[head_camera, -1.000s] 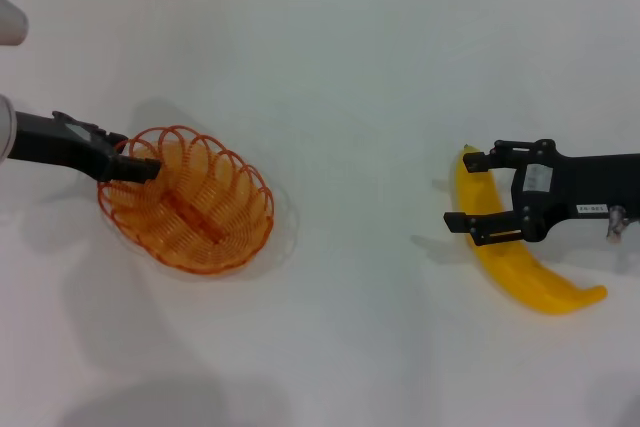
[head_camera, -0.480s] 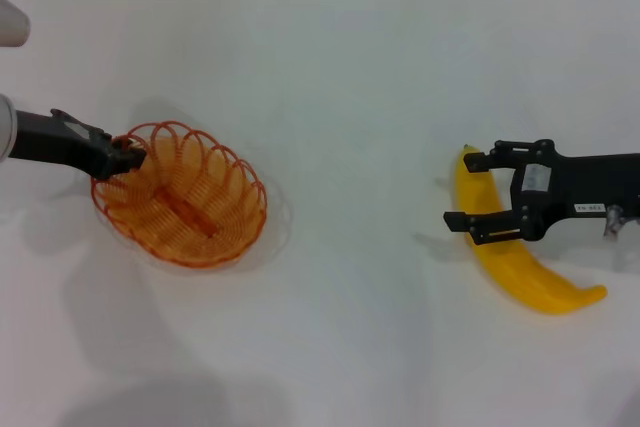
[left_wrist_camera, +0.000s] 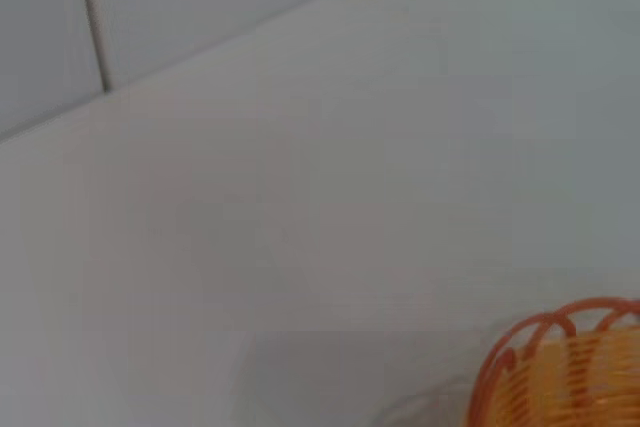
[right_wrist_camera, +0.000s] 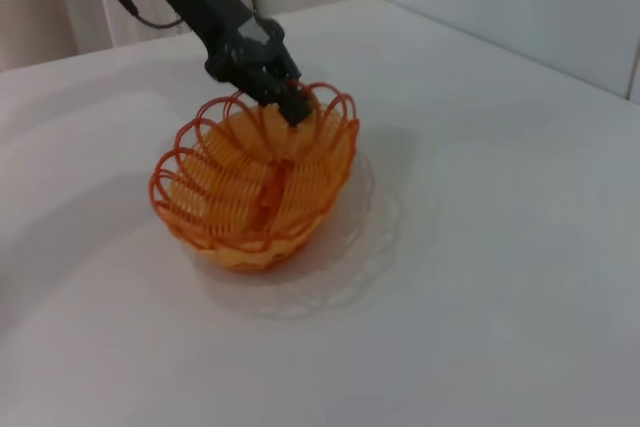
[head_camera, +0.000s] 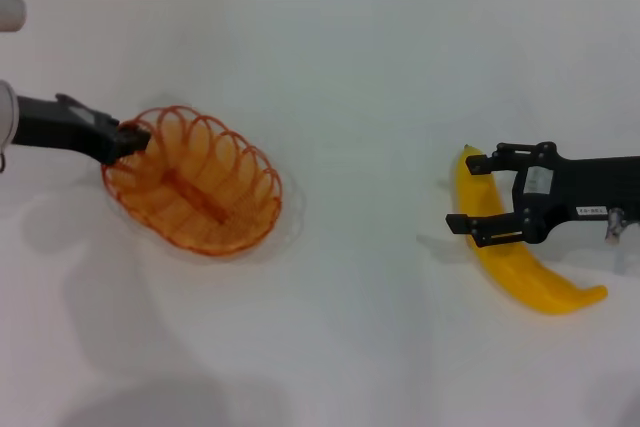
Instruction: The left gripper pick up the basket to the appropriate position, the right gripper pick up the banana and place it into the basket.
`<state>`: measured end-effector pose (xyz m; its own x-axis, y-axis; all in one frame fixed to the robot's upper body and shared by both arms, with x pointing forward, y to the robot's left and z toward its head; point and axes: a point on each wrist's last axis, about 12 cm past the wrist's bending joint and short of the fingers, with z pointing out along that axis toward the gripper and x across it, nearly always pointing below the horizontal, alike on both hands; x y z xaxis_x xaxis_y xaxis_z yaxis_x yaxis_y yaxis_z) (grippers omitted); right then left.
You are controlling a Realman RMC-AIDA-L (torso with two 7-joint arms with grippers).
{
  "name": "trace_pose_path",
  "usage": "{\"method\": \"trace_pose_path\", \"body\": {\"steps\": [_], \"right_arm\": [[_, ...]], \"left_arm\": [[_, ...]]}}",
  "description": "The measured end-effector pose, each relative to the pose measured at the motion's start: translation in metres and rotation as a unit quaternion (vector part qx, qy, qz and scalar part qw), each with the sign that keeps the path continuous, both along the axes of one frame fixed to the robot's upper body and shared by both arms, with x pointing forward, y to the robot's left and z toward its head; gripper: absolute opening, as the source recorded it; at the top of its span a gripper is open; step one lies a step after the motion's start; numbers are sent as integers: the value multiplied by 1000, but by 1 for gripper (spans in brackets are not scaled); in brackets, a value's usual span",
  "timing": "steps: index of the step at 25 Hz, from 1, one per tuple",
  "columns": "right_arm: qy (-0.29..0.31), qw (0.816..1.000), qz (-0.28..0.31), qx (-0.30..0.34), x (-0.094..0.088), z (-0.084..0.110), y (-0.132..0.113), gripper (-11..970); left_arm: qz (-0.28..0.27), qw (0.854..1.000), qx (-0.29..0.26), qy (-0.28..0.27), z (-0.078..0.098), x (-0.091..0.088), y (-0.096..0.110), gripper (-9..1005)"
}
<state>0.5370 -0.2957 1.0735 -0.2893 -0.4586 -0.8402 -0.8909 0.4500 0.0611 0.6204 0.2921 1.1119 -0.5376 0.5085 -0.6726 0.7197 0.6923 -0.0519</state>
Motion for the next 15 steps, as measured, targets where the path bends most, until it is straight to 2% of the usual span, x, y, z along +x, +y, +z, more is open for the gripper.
{"method": "trace_pose_path", "body": {"steps": [15], "right_arm": [[-1,1000,1,0,1,0,1,890]], "left_arm": [[-39,996,-57,-53,10,6,-24,78]]}}
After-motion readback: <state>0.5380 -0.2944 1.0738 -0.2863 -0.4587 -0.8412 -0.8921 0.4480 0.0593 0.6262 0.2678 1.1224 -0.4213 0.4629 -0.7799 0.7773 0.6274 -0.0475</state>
